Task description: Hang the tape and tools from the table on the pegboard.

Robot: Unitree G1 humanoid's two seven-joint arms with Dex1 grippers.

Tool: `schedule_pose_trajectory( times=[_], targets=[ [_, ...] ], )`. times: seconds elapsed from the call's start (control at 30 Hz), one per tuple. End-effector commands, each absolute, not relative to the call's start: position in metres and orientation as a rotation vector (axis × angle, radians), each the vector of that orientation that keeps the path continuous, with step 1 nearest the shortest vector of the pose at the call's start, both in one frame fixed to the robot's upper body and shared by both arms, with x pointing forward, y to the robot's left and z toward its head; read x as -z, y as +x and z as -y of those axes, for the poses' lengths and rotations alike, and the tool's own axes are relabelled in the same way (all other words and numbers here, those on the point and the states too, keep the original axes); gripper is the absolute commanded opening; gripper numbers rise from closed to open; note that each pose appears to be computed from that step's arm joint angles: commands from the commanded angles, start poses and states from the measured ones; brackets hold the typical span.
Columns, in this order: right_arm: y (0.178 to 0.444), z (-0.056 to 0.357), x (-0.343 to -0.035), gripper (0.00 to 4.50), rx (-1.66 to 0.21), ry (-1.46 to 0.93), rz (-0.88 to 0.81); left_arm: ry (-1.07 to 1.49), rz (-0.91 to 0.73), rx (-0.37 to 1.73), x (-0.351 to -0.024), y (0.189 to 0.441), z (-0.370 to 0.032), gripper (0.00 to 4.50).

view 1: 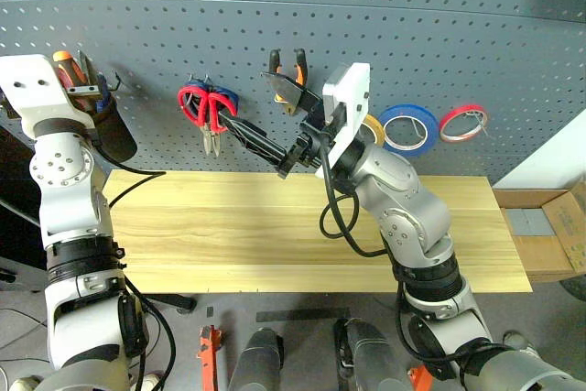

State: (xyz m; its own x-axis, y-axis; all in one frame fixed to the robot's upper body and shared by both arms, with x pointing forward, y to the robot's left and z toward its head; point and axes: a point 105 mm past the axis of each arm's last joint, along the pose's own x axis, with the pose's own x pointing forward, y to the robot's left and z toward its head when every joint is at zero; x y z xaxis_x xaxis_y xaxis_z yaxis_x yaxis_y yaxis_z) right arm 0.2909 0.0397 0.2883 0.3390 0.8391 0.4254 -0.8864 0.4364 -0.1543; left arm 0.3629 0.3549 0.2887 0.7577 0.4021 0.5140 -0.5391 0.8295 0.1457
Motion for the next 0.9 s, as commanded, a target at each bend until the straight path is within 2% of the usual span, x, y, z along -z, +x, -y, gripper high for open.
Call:
schedule_pose_trajectory(
  times=[0.03,0.2,0.37,0.5,0.63,0.9],
  targets=[
    [0.285,-0.036,-0.297,4.5,-1.124,0.109,0.526,0.287,0.546,-0.519,-0.303,0.354,-0.352,4.45],
    [0.282,-0.025,-0.292,4.5,-1.118,0.063,0.513,0.214,0.553,-0.425,-0.301,0.347,-0.338,4.45],
    [0.274,0.006,-0.285,4.5,-1.086,0.012,0.457,0.177,0.567,-0.374,-0.309,0.319,-0.323,4.45],
    [0.27,0.032,-0.269,4.5,-1.013,-0.022,0.371,0.152,0.537,-0.348,-0.303,0.295,-0.31,4.45],
    [0.27,0.052,-0.255,4.5,-0.933,-0.047,0.309,0.111,0.488,-0.36,-0.287,0.279,-0.299,4.45],
    [0.269,0.084,-0.222,4.5,-0.755,-0.059,0.203,0.025,0.281,-0.298,-0.221,0.257,-0.255,4.45]
  ],
)
